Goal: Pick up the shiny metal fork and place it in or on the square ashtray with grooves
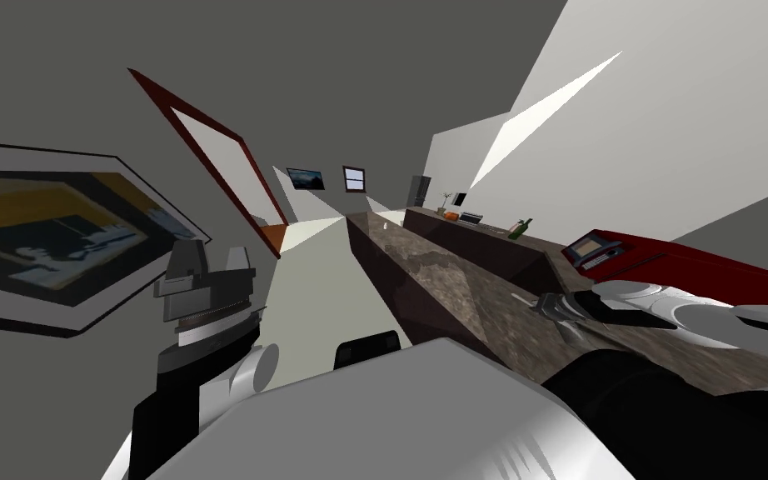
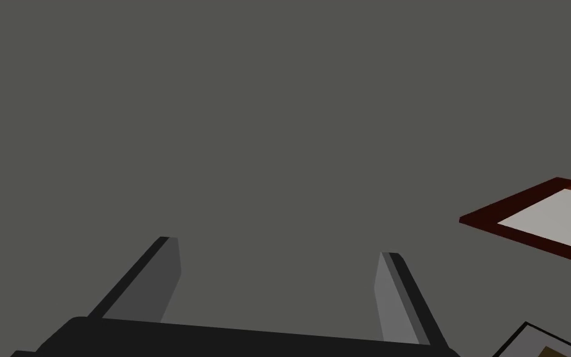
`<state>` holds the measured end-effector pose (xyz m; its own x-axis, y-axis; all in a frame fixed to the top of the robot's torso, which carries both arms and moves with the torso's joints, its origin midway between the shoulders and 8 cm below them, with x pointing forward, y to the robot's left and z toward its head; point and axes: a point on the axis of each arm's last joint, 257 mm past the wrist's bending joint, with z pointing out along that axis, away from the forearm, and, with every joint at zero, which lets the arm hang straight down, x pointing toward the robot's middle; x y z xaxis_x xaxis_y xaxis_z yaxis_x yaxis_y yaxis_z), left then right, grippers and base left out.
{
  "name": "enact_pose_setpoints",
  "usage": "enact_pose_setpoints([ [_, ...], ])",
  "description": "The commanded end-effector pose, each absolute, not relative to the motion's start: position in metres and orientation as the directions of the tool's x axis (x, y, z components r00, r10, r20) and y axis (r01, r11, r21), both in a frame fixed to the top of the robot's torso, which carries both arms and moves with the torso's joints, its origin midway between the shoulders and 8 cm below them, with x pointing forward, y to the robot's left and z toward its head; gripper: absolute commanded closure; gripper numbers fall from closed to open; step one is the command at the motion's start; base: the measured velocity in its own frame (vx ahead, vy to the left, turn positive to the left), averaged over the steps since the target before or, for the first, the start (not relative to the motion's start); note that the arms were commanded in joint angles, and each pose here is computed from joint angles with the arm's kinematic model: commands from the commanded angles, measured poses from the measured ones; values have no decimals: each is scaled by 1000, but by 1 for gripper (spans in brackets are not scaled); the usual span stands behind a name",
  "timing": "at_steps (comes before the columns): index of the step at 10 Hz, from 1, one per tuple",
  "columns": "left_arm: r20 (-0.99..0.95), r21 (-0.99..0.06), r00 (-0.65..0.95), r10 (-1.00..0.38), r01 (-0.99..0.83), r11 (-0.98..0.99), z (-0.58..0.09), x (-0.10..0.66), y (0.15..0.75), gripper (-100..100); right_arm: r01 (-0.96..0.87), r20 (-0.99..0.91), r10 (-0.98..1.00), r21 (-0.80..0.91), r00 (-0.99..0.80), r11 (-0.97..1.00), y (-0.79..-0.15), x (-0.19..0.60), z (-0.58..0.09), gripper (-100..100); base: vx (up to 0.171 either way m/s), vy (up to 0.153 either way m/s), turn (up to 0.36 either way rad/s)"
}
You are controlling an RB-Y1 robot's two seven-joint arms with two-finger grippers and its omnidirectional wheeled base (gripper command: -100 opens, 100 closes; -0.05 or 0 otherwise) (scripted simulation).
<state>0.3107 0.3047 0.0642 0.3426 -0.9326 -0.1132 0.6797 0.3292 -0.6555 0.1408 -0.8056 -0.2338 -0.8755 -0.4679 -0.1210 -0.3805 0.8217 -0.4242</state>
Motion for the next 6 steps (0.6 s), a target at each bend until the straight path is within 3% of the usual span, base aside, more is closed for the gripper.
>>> enact_pose_setpoints([
  [1,-113,-655,343,-933,680,329,64,311,305,0,-375,-113,-460,-427,-881,823,-811,140,-226,100,-94,-35,95],
  [3,-113,-655,343,-933,680,329,64,311,305,0,-358,-111,-441,-426,-891,831,-815,137,-219,100,-143,-105,191],
  [6,-113,-655,343,-933,680,329,64,311,305,0,-330,-113,-407,-412,-906,849,-815,129,-220,100,-147,-160,88],
])
